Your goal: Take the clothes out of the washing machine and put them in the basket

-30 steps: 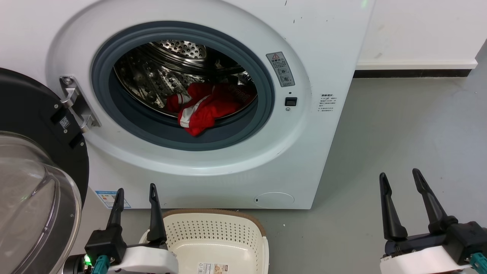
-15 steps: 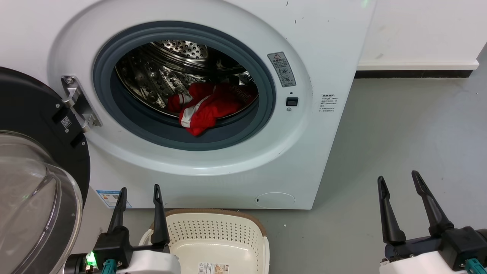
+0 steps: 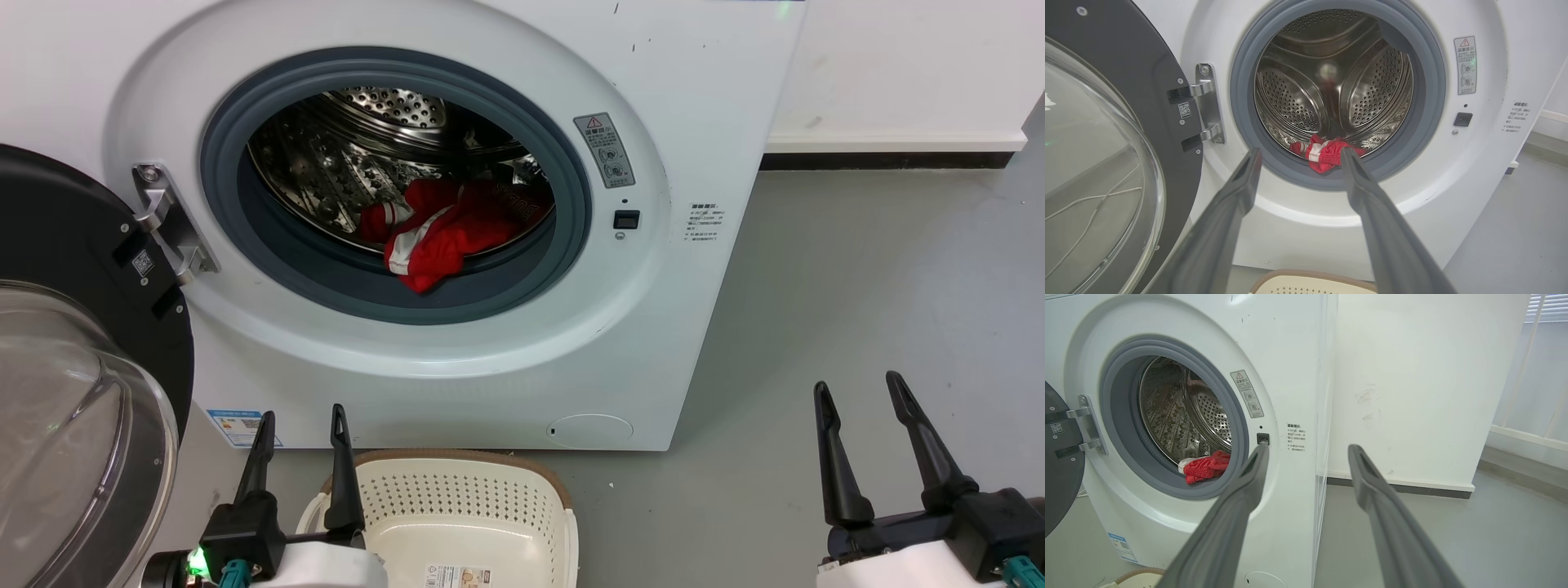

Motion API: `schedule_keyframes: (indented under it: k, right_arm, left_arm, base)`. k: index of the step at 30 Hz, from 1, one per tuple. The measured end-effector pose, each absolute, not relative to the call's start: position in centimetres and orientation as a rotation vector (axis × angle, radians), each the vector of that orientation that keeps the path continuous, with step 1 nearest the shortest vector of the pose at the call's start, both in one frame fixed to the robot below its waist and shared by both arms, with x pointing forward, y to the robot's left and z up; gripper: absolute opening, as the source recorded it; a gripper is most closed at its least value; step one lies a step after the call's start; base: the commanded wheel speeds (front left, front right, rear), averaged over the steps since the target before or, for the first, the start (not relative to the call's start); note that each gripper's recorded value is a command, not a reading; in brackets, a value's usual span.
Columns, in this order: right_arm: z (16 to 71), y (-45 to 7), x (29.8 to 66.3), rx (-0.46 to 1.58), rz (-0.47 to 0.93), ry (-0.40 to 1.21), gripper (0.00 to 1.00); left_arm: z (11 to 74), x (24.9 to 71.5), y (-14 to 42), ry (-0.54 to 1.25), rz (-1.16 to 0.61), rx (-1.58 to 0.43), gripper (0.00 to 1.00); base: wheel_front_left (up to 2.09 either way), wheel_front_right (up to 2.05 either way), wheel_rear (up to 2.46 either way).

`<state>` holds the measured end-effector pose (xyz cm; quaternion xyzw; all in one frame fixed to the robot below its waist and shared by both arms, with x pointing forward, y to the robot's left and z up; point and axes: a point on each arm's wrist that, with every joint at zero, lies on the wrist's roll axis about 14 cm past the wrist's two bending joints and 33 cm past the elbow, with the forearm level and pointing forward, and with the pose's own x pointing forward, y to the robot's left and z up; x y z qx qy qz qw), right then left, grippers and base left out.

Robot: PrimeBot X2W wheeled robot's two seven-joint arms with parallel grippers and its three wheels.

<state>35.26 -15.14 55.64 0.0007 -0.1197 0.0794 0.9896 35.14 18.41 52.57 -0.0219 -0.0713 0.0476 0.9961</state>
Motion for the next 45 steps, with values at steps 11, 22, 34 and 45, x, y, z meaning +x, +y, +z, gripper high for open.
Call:
schedule_keyframes:
  k: [11, 22, 34, 45]
  right_arm:
    - [55.5, -15.2, 35.2, 0.014, 0.157, -0.235, 1.0]
    - [55.0, -15.0, 36.0, 0.018, 0.163, -0.222, 1.0]
    - [53.8, -15.5, 40.1, 0.016, 0.147, -0.198, 1.0]
    - [50.3, -17.4, 44.5, 0.017, 0.092, -0.135, 1.0]
  left_arm:
    - [52.5, 35.2, 18.4, -0.14, 0.094, -0.044, 1.0]
    - [53.1, 37.6, 18.1, -0.156, 0.04, -0.049, 1.0]
    - [54.0, 48.1, 17.3, -0.176, -0.065, 0.018, 1.0]
    - [49.3, 59.5, 15.5, -0.049, -0.181, 0.099, 1.0]
  base:
    - [0.0, 0.0, 0.0]
    - [0.0, 0.0, 0.0]
    - [0.0, 0.0, 0.0]
    - [0.0, 0.0, 0.0]
